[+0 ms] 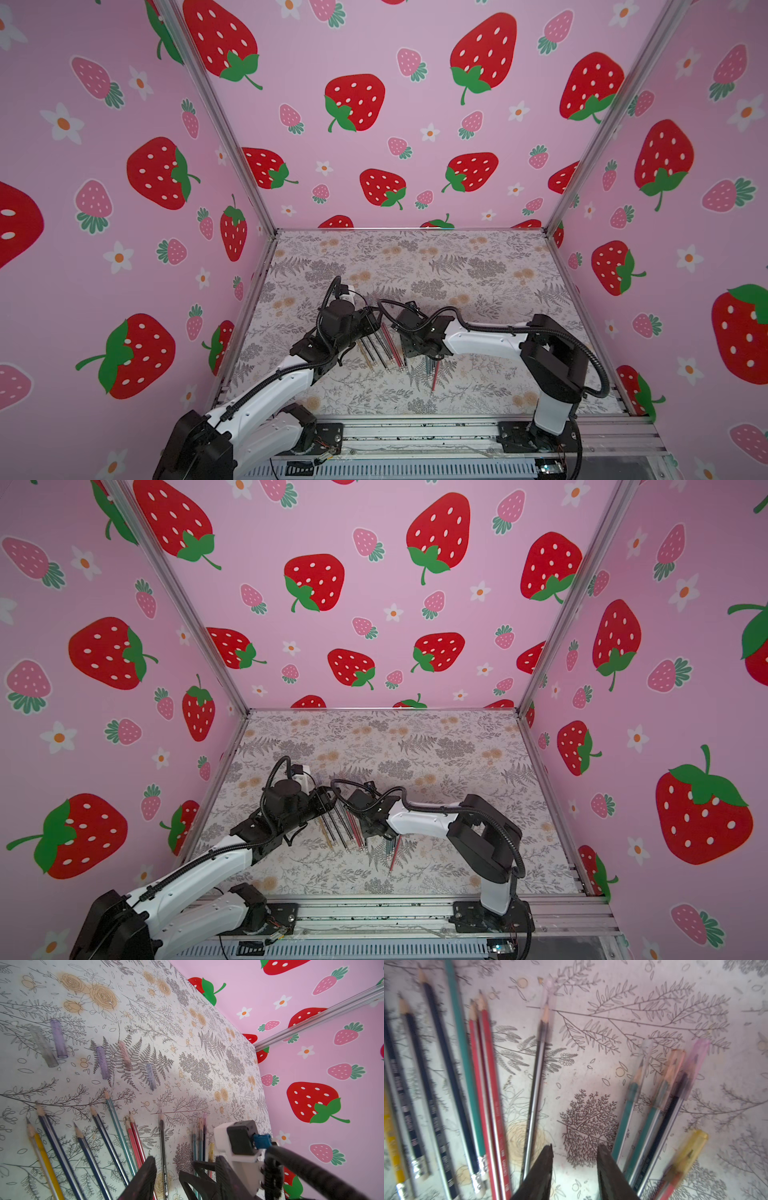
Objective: Remove the protective cover of the pencils
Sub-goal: Pick up the pencil from the center of the board.
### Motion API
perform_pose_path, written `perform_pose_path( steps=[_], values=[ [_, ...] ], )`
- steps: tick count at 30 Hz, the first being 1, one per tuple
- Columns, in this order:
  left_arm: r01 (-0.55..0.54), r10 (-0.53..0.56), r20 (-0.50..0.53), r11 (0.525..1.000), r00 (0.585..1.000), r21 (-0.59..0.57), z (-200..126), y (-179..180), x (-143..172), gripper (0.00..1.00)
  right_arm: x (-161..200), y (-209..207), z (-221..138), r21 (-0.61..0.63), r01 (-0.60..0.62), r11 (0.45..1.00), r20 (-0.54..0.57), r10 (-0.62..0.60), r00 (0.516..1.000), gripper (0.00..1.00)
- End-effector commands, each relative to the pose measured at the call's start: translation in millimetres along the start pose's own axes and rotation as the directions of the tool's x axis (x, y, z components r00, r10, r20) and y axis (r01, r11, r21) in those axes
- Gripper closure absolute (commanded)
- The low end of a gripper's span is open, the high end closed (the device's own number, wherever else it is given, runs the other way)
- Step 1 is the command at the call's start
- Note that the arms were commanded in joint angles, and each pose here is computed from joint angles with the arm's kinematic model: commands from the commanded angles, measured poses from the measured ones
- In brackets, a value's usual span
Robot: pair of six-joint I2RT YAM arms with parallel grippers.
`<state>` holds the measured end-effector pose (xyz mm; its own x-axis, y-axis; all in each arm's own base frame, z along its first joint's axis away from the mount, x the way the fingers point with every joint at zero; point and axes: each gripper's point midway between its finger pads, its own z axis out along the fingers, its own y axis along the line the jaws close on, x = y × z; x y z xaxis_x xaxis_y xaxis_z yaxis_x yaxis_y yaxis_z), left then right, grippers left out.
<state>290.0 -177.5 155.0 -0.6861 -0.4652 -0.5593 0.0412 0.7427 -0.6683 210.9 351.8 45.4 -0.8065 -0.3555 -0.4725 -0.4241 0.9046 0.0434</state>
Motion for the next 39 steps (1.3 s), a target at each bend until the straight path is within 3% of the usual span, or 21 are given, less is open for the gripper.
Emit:
perform_pose_path(
  steps=[1, 11, 16, 30, 35, 39],
  values=[
    [0.014, -0.014, 0.003, 1.0, 1.0, -0.002, -0.5, 5.5, 1.5, 0.5, -7.7, 13.2, -7.8, -0.022, 0.029, 0.999, 0.039, -0.028, 0.999, 0.6],
    [0.036, -0.036, 0.008, 0.999, 0.999, -0.003, -3.5, 13.2, -0.6, 0.5, -0.1, 20.2, 23.1, 0.034, 0.039, 0.999, -0.045, -0.037, 0.998, 0.61],
    [0.047, -0.047, 0.014, 0.999, 0.999, -0.002, -6.7, 17.7, -1.7, 0.5, 2.8, 8.8, 28.1, 0.105, 0.02, 0.994, -0.062, -0.013, 0.998, 0.67],
    [0.072, -0.072, 0.043, 0.997, 0.997, 0.003, -16.0, 26.6, -6.2, 0.49, 9.3, 4.7, 36.1, 0.121, -0.012, 0.993, -0.076, 0.022, 0.997, 0.79],
    [0.071, -0.074, 0.105, 0.997, 0.992, 0.038, -19.8, 24.3, -18.1, 0.44, 14.3, 5.1, 36.1, 0.089, -0.024, 0.996, -0.09, 0.032, 0.995, 0.92],
    [0.071, -0.07, 0.181, 0.997, 0.981, 0.0, -25.9, 24.1, -41.6, 0.41, 15.8, 4.6, 27.1, 0.057, -0.024, 0.998, -0.082, 0.029, 0.996, 0.93]
  ],
)
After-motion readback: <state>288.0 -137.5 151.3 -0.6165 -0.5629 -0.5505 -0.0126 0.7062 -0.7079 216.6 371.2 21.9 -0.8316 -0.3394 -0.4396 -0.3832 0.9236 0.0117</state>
